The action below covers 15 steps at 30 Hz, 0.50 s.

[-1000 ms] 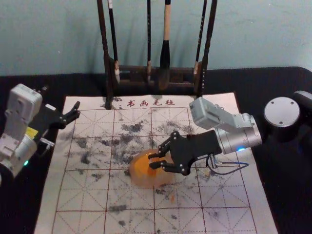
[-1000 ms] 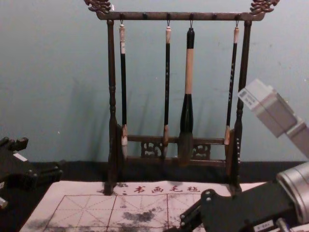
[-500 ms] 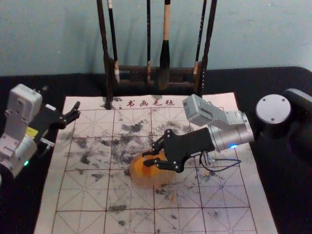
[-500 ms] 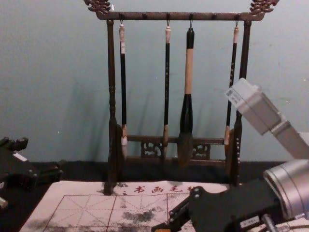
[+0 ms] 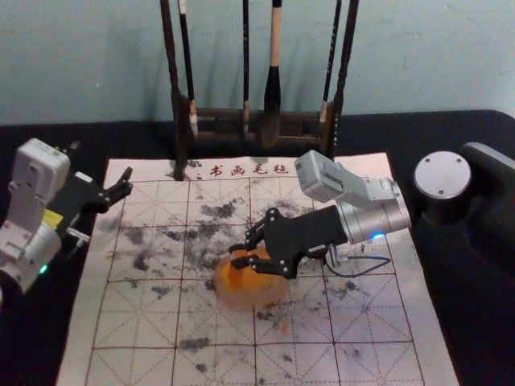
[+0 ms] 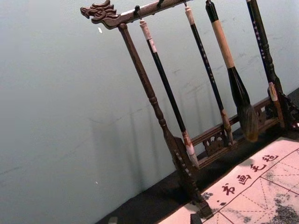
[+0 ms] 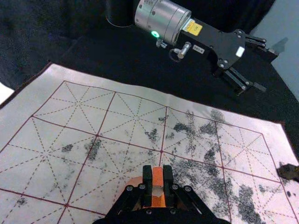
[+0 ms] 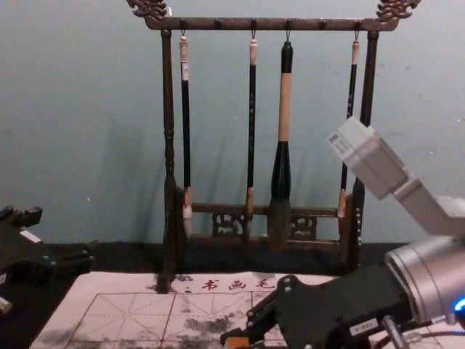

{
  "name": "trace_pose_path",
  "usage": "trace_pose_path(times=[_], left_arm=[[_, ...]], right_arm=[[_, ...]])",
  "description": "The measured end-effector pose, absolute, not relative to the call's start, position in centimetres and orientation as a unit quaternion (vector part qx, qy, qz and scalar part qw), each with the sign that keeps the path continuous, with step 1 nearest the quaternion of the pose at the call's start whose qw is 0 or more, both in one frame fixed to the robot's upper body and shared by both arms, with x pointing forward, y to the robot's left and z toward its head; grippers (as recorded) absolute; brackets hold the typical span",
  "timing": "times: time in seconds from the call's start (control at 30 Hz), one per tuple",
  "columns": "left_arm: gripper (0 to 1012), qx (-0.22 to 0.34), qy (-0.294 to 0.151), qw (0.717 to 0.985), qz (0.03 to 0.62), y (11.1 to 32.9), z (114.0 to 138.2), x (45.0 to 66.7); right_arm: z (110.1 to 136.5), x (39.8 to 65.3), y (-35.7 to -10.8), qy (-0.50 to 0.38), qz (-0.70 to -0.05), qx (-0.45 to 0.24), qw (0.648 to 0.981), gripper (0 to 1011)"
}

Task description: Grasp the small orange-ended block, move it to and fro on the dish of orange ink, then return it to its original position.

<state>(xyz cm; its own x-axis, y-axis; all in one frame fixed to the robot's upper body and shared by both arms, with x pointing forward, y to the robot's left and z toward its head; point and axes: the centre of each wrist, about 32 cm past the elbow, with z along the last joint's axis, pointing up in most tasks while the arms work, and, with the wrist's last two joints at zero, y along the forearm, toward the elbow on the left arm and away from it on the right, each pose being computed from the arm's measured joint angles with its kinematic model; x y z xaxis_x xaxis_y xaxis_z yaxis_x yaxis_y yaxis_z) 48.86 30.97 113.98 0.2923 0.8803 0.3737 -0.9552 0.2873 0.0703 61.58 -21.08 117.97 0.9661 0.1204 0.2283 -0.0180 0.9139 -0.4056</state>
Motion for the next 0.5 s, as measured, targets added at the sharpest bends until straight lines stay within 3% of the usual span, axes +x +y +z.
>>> trace_pose_path(times=[0.5], left_arm=[[1001, 0.141, -0.132, 0.791, 0.58, 30.96, 113.98, 48.86]], right_arm=[[118.29, 61.98, -21.67, -0.13, 0.02, -0.208, 0.969, 136]])
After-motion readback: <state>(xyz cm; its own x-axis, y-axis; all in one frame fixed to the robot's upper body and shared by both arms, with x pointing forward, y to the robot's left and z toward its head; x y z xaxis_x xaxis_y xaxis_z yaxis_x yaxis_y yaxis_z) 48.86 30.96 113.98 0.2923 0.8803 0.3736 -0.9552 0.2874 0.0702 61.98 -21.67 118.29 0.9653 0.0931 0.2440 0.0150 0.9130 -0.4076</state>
